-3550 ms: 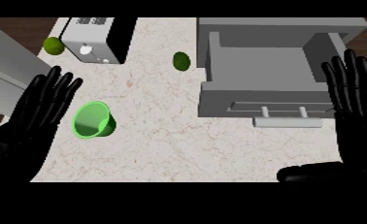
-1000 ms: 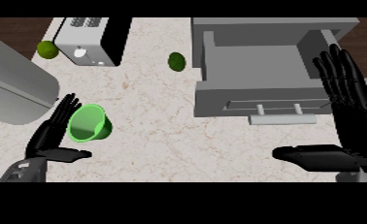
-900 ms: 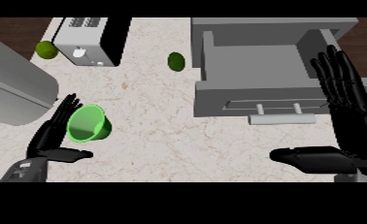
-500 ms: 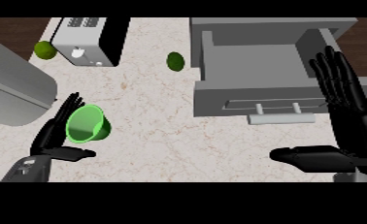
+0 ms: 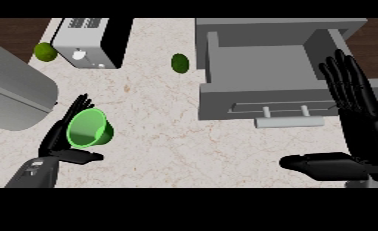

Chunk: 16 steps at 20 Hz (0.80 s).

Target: Pick up the cup, place it into the drawer and close the drawer

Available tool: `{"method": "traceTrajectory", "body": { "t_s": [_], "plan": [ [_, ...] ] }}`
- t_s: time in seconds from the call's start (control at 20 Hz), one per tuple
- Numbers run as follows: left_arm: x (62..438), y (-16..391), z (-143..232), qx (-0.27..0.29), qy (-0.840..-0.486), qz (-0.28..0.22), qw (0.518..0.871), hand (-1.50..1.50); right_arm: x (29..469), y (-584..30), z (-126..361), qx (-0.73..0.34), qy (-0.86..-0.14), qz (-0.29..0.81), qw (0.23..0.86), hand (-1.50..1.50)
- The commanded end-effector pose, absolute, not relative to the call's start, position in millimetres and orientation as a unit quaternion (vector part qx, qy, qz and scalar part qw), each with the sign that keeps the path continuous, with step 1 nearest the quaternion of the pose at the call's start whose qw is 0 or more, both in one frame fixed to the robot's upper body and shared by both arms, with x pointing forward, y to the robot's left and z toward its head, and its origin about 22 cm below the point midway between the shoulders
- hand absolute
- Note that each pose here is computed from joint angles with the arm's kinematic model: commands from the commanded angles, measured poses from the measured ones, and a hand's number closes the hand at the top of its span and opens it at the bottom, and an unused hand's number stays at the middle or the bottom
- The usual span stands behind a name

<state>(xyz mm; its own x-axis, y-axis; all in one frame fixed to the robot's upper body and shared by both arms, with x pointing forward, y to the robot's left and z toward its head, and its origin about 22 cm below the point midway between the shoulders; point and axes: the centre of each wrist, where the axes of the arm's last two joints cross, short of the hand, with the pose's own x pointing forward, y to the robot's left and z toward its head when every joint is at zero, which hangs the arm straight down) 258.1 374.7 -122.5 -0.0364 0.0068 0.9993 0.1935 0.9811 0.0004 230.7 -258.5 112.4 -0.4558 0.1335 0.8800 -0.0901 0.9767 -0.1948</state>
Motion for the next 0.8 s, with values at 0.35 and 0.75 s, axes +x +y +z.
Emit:
{"method": "traceTrajectory", "body": {
  "t_s": [0.35, 0.75],
  "plan": [
    [274, 346, -124, -0.221, -0.746, -0.03, 0.628, -1.5, 237, -257, 115, -0.01, -0.847, 0.103, 0.522, -1.5],
    [276, 340, -124, -0.296, -0.722, -0.021, 0.625, 1.5, 234, -252, 114, -0.012, -0.845, 0.109, 0.524, -1.5]
  ]
}}
